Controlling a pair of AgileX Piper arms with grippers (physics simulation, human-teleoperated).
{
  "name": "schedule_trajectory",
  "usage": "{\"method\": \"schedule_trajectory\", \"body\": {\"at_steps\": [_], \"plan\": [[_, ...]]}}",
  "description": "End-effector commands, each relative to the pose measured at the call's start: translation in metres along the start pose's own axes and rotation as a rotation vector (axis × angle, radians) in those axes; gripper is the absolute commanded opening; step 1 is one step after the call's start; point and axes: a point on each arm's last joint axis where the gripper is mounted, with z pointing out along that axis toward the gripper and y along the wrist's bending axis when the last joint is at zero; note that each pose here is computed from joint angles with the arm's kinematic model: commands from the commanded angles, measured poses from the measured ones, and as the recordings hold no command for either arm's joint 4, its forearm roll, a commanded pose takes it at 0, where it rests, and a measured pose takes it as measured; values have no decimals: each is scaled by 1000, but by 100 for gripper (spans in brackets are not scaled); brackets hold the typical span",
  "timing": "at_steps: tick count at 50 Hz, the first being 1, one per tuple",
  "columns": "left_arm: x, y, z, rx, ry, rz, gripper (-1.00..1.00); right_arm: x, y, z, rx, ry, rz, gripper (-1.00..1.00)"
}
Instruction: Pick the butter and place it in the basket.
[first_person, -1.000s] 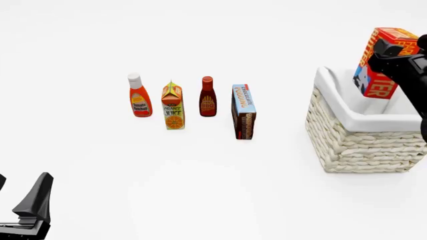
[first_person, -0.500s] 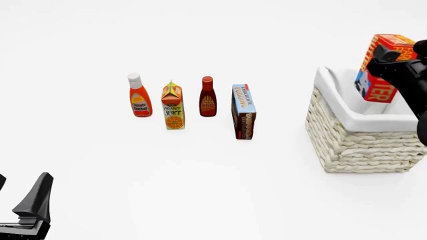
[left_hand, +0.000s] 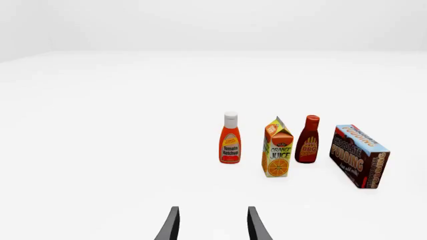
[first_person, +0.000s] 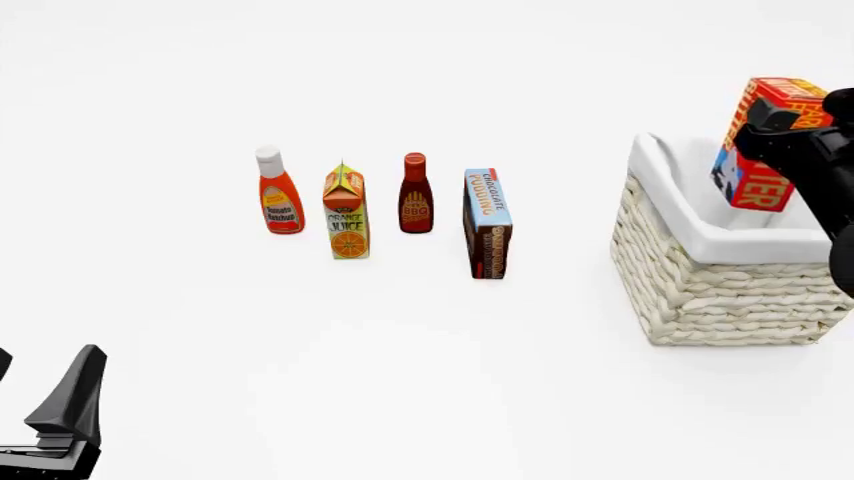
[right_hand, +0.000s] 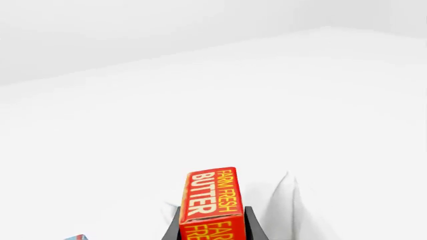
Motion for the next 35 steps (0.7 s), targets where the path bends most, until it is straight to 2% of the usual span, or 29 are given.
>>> {"method": "schedule_trajectory", "body": {"at_steps": [1,35], "plan": [[0,0,0,0,0,0,100,-4,-1,5,0,-24,18,-100],[0,0,0,0,0,0,100,6,-7,17,16,-8,1,-100]]}}
